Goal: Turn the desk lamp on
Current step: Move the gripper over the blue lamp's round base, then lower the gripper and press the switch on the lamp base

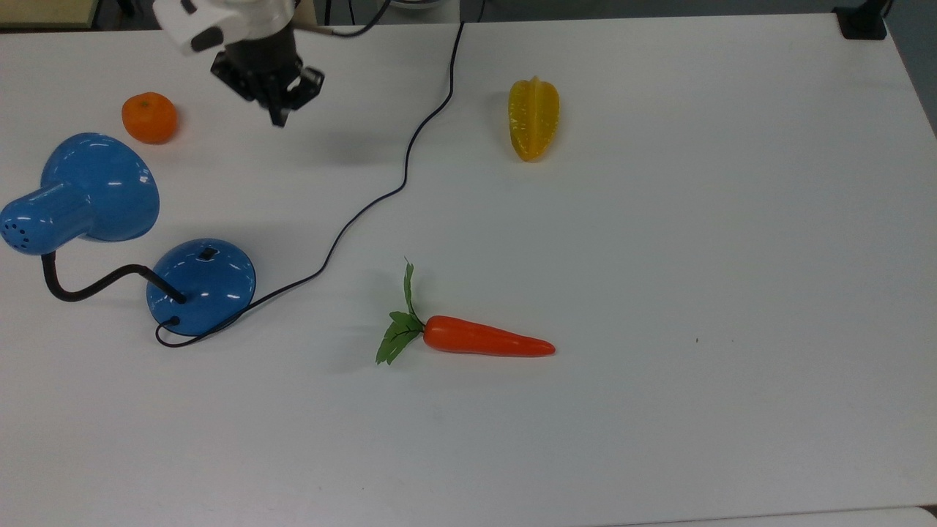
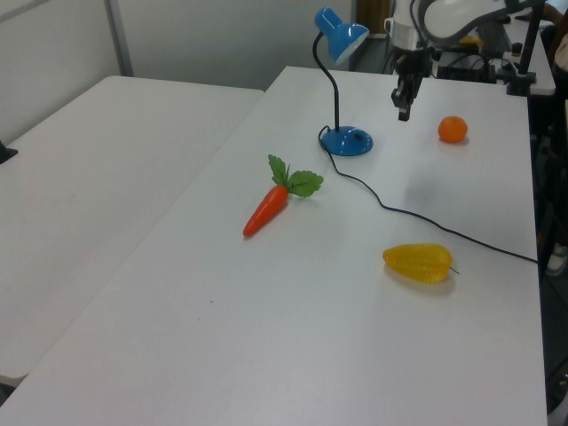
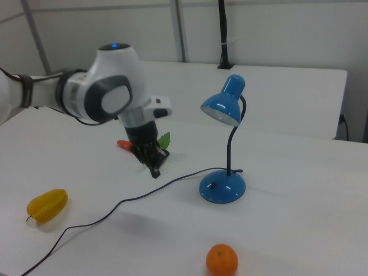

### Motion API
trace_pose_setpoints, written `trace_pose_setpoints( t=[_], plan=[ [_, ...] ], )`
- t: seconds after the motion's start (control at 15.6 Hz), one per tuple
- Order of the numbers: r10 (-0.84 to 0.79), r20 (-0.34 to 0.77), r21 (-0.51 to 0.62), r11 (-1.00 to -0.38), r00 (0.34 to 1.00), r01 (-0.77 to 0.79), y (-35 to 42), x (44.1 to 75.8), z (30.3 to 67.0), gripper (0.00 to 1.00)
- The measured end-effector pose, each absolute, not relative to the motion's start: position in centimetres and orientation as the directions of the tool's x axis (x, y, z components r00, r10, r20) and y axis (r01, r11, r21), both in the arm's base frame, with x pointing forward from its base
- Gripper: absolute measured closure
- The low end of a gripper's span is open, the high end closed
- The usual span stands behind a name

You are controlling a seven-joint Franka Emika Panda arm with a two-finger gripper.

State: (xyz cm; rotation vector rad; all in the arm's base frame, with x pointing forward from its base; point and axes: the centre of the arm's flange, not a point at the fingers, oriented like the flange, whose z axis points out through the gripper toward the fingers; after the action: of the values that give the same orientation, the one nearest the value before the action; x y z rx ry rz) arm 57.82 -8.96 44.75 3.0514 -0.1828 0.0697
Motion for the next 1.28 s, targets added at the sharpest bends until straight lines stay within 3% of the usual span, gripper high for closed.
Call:
trace_pose_setpoints(
  t=[0.51,0.96,1.28],
  plan=[
    [-0.178,0.238,0.082,-0.976,0.955,-0.202,-14.0,61.5,37.6,0.99],
    [-0.183,0.384,0.081,-0.97,0.905,-0.231,-16.5,63.1,35.6,0.99],
    [-0.18,0.404,0.088,-0.968,0.897,-0.234,-17.6,64.6,34.9,0.99]
  ],
)
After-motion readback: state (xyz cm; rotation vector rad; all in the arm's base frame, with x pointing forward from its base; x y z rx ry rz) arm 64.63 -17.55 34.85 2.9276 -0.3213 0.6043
